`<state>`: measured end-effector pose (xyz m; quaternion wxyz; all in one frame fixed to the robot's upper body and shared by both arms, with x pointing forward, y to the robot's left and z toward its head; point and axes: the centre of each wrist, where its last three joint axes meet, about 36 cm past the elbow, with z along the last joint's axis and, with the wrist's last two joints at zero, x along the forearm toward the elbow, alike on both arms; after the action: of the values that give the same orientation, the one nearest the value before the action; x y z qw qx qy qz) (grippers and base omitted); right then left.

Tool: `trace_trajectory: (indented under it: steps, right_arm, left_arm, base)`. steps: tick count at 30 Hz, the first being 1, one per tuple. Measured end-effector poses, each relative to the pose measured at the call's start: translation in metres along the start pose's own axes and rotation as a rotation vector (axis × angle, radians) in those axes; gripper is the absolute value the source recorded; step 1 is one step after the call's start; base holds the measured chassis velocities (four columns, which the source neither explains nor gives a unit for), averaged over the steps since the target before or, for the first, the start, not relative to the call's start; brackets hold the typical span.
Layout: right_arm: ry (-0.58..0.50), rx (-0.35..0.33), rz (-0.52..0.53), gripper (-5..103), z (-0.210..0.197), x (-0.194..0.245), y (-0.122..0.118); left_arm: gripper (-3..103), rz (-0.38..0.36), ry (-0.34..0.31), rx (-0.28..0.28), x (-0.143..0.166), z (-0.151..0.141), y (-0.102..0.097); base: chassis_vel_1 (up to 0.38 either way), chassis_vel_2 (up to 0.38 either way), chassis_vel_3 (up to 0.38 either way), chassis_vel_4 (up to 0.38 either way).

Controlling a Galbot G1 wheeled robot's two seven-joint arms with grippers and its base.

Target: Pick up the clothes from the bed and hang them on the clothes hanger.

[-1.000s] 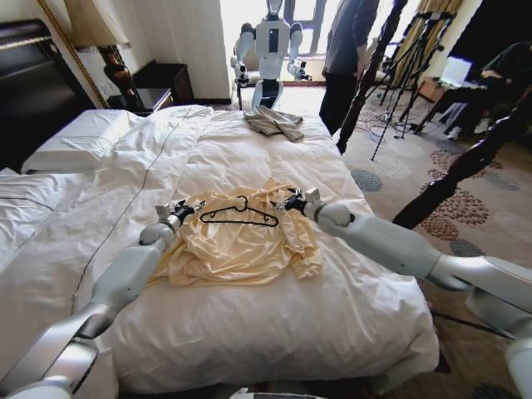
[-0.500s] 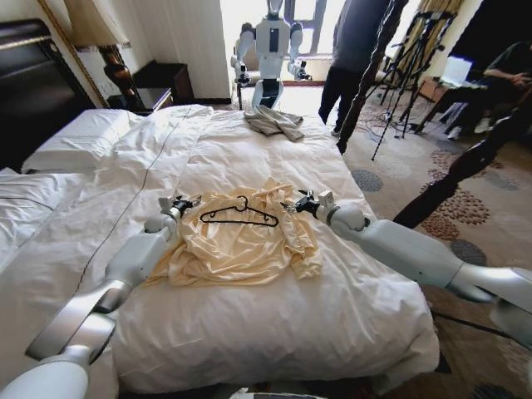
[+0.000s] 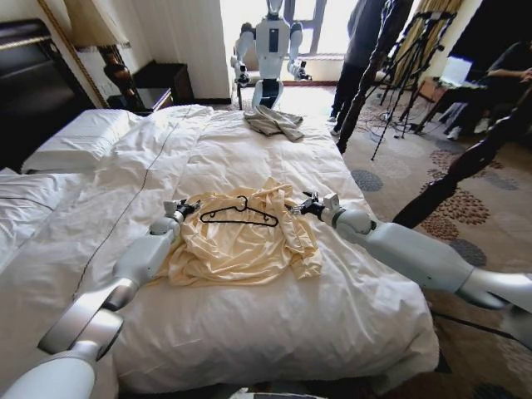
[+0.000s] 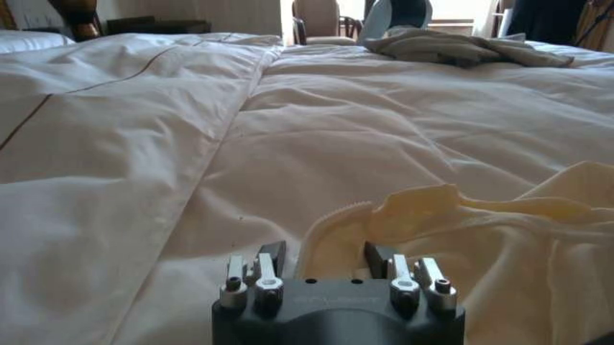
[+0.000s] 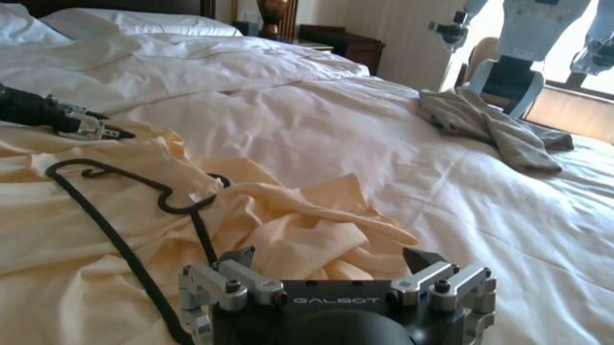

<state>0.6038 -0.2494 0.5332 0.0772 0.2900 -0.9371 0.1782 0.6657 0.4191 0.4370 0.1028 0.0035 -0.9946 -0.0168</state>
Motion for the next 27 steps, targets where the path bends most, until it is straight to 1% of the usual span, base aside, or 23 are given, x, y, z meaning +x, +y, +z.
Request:
trace_trajectory:
  steps: [1, 2, 6, 7, 8, 9, 10, 11, 14, 15, 19, 23, 24, 25, 26, 27]
  right_arm:
    - [-0.002, 0.001, 0.001, 100, 0.000, 0.000, 0.001]
    - [-0.002, 0.001, 0.001, 100, 0.000, 0.000, 0.001]
    - [-0.005, 0.004, 0.004, 100, -0.001, 0.000, 0.001]
    - [-0.005, 0.004, 0.004, 100, -0.001, 0.000, 0.001]
    - [-0.007, 0.005, 0.004, 100, -0.002, 0.000, 0.001]
    - [-0.008, 0.006, 0.006, 100, -0.002, 0.001, 0.001]
    - [-0.008, 0.007, 0.009, 100, -0.002, 0.001, 0.000]
    - [-0.008, 0.007, 0.009, 100, -0.002, 0.001, 0.000]
    - [-0.007, 0.013, 0.020, 100, -0.003, 0.004, -0.004]
    - [-0.006, 0.014, 0.025, 100, -0.003, 0.005, -0.006]
    - [-0.007, 0.017, 0.034, 100, -0.005, 0.006, -0.010]
    - [-0.014, 0.020, 0.043, 100, -0.009, 0.004, -0.013]
    - [-0.014, 0.020, 0.043, 100, -0.009, 0.004, -0.013]
    - [-0.014, 0.023, 0.043, 100, -0.009, 0.003, -0.013]
    - [-0.014, 0.024, 0.042, 100, -0.009, 0.003, -0.012]
    - [-0.014, 0.025, 0.041, 100, -0.008, 0.003, -0.011]
  left_arm:
    - [53, 0.000, -0.002, -0.001, 0.001, 0.000, 0.001]
    - [53, 0.000, -0.002, -0.001, 0.001, 0.000, 0.001]
    - [32, 0.003, -0.005, -0.004, 0.003, 0.000, 0.001]
    - [32, 0.003, -0.005, -0.004, 0.003, 0.000, 0.001]
    - [26, 0.004, -0.006, -0.004, 0.003, 0.000, 0.001]
    - [26, 0.005, -0.007, -0.004, 0.003, 0.000, 0.000]
    - [21, 0.007, -0.008, -0.003, 0.003, 0.000, 0.000]
    - [21, 0.007, -0.008, -0.003, 0.003, 0.000, 0.000]
    - [5, 0.010, -0.015, 0.000, 0.005, 0.001, -0.004]
    - [2, 0.010, -0.021, 0.002, 0.007, 0.001, -0.005]
    - [1, 0.010, -0.039, -0.004, 0.013, -0.002, -0.007]
    - [1, 0.016, -0.112, -0.048, 0.033, -0.023, -0.008]
    - [1, 0.016, -0.112, -0.048, 0.033, -0.023, -0.008]
    - [1, 0.016, -0.136, -0.058, 0.042, -0.032, -0.008]
    - [1, 0.017, -0.143, -0.060, 0.045, -0.036, -0.009]
    - [1, 0.017, -0.168, -0.065, 0.056, -0.047, -0.010]
  base:
    - [0.000, 0.000, 0.000, 0.000]
    - [0.000, 0.000, 0.000, 0.000]
    - [0.000, 0.000, 0.000, 0.000]
    - [0.000, 0.000, 0.000, 0.000]
    - [0.000, 0.000, 0.000, 0.000]
    - [0.000, 0.000, 0.000, 0.000]
    - [0.000, 0.000, 0.000, 0.000]
    - [0.000, 0.000, 0.000, 0.000]
    - [0.000, 0.000, 0.000, 0.000]
    - [0.000, 0.000, 0.000, 0.000]
    - [0.000, 0.000, 0.000, 0.000]
    - [0.000, 0.000, 0.000, 0.000]
    - [0.000, 0.000, 0.000, 0.000]
    - [0.000, 0.000, 0.000, 0.000]
    - [0.000, 0.000, 0.000, 0.000]
    - [0.000, 0.000, 0.000, 0.000]
